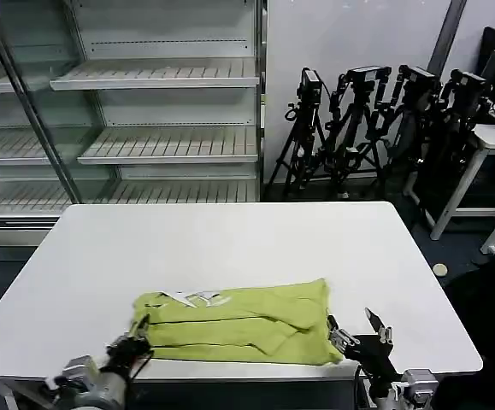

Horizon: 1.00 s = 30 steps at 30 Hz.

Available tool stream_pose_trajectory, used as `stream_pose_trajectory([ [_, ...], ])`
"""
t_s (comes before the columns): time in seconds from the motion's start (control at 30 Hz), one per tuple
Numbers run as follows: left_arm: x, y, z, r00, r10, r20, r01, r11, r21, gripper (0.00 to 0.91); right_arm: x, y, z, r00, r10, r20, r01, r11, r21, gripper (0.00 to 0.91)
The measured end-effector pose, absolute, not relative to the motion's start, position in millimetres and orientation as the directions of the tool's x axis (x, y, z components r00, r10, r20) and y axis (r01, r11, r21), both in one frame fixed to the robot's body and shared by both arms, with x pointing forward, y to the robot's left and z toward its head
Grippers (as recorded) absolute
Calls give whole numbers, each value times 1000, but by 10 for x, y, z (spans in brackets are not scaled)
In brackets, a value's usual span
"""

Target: Fold and organize the clothes.

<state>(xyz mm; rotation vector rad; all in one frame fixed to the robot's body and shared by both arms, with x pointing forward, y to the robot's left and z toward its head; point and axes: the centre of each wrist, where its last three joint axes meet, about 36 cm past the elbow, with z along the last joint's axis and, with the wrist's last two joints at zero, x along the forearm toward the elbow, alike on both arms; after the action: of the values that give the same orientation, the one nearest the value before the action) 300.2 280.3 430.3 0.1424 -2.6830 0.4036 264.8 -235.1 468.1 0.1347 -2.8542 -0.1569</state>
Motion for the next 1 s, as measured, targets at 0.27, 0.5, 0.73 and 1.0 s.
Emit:
stream_pose_trajectory([
  [0.27,3114,3541,4622,-909,-161,384,-254,945,-207,60,2687,-2336,4658,-956,-113,270,-80,988,132,907],
  [0.5,3145,3866,5021,-926,-171,337,-265,929,-259,60,2695,-2324,4629,-955,-111,276,-76,988,134,907],
  [0.73,3131,3674,5225,-950,4,312,-147,876,-459,60,2654,-2360,4623,-954,-98,284,-66,990,122,907],
  [1.0,3162,3189,5084,-933,224,282,-25,741,-672,60,2582,-2424,4624,-953,-78,293,-47,993,111,907],
])
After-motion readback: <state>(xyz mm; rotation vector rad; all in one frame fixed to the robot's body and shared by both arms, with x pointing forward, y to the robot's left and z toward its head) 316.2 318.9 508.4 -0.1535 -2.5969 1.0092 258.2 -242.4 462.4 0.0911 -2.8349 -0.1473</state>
